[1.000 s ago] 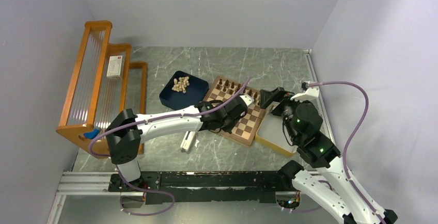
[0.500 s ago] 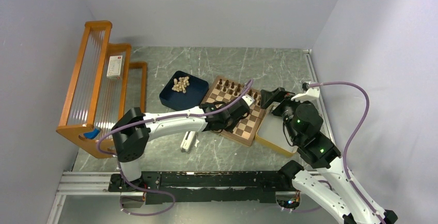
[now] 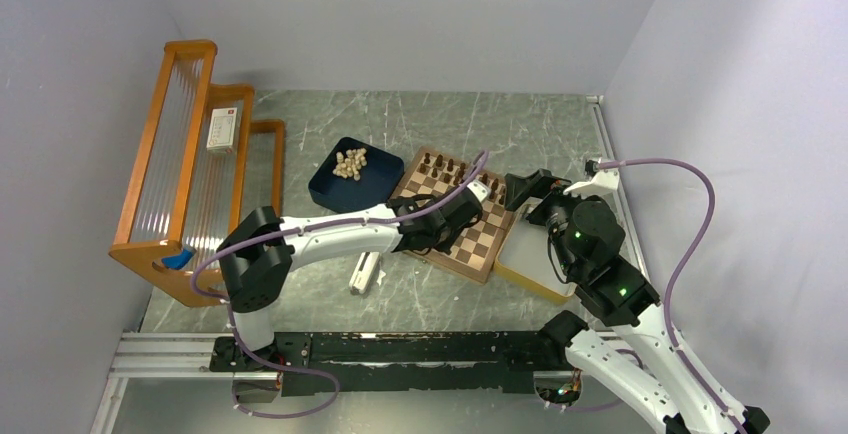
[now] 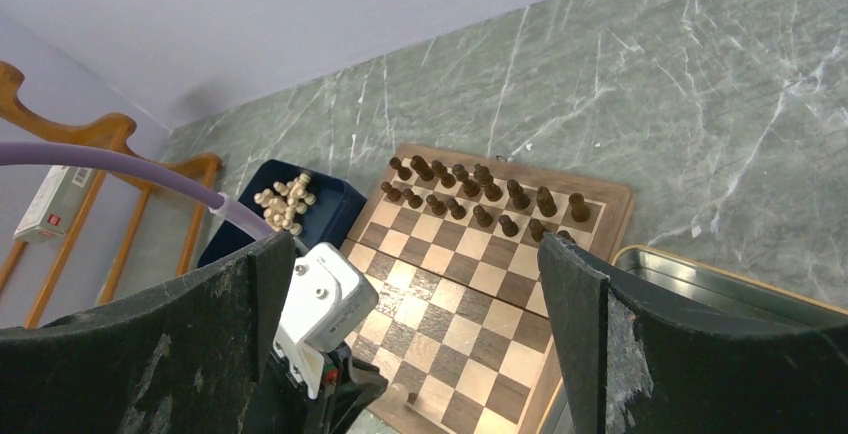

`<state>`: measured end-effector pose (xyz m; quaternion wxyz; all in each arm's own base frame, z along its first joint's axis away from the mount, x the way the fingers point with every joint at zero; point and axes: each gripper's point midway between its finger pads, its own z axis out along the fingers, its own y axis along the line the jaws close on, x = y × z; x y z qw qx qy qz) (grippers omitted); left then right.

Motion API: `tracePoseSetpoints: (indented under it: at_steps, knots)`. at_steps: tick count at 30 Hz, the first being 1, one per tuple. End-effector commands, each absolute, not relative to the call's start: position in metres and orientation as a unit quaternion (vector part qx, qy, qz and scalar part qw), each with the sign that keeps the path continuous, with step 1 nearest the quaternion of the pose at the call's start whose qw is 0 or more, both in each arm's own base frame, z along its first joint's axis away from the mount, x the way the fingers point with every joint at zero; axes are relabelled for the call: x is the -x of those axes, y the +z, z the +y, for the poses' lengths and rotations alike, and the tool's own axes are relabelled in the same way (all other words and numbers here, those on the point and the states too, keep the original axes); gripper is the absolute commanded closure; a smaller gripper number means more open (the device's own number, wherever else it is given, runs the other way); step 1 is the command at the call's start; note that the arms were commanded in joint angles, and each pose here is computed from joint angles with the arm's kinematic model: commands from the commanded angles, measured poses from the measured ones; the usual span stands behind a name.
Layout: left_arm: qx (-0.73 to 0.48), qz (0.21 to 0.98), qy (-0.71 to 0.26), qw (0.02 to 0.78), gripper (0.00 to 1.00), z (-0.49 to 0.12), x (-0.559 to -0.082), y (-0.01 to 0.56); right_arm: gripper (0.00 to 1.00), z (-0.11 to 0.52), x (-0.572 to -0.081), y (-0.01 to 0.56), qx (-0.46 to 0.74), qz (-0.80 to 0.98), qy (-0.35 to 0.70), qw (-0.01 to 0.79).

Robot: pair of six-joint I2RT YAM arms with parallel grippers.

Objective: Set up the chess pieces on the board
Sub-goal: Place the chess piece on the chessboard.

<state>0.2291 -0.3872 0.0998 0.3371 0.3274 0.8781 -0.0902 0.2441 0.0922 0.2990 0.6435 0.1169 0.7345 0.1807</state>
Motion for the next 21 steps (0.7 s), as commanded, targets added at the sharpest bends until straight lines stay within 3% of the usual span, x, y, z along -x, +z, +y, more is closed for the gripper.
tracePoseSetpoints:
  at_steps: [1,21]
  knots:
    - [-0.312,0.879,-0.096,0.348,0.95,-0.392,-0.239,0.099,0.04,0.090,-0.244,0.298,-0.123,0.732,0.177,0.646]
    - [-0.301,0.887,-0.100,0.336,0.95,-0.387,-0.243,0.084,0.03,0.090,-0.245,0.296,-0.120,0.734,0.173,0.646]
